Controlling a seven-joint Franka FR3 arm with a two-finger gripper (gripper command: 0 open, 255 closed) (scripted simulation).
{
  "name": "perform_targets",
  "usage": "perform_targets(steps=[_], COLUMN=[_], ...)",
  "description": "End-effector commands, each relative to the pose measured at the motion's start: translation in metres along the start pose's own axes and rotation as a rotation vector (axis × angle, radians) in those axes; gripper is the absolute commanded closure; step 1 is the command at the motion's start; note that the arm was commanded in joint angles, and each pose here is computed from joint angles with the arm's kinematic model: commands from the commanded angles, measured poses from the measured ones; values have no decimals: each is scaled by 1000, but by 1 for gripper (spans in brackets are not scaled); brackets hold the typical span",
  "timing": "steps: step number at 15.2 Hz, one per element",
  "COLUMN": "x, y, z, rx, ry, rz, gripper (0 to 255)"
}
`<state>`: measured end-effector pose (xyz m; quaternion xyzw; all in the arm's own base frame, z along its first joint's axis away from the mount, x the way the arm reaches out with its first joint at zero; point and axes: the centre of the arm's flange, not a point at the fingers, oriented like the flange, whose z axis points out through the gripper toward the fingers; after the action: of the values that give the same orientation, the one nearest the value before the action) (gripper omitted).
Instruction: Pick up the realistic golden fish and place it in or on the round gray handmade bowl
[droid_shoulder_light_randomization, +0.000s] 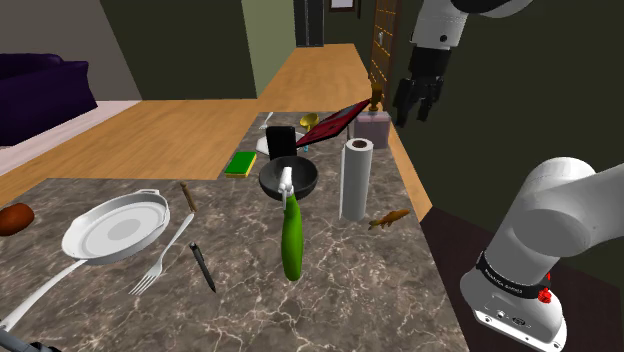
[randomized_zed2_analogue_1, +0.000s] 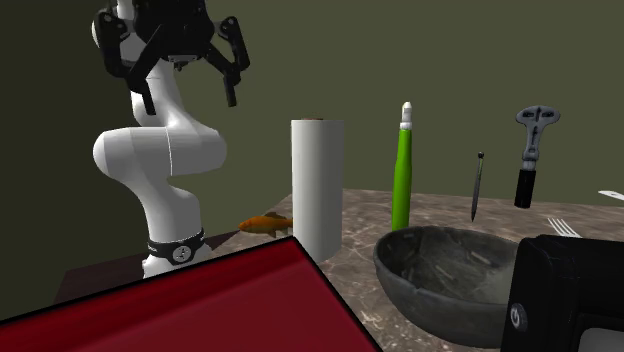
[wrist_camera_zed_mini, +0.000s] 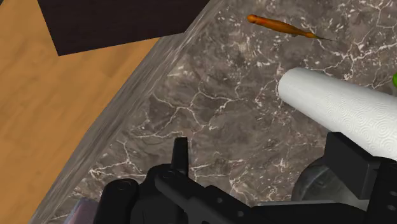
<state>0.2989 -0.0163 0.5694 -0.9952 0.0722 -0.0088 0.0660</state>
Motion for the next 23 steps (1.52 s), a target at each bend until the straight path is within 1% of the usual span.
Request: perform_targets(steps=[1, 6, 10, 14, 18, 19, 23], x=[0, 12, 10, -3, -25, -30, -33], y=[0, -39, -71, -101, -127, -132, -130], z=[0, 54, 97, 139, 181, 190, 210], rx=[0, 5, 10, 14, 18, 19, 19], ry=[0, -50, -89, -129, -169, -177, -177], rz=[0, -339, -611, -882, -1154, -1210, -1210], gripper=[0, 0, 0, 0, 0, 0, 0])
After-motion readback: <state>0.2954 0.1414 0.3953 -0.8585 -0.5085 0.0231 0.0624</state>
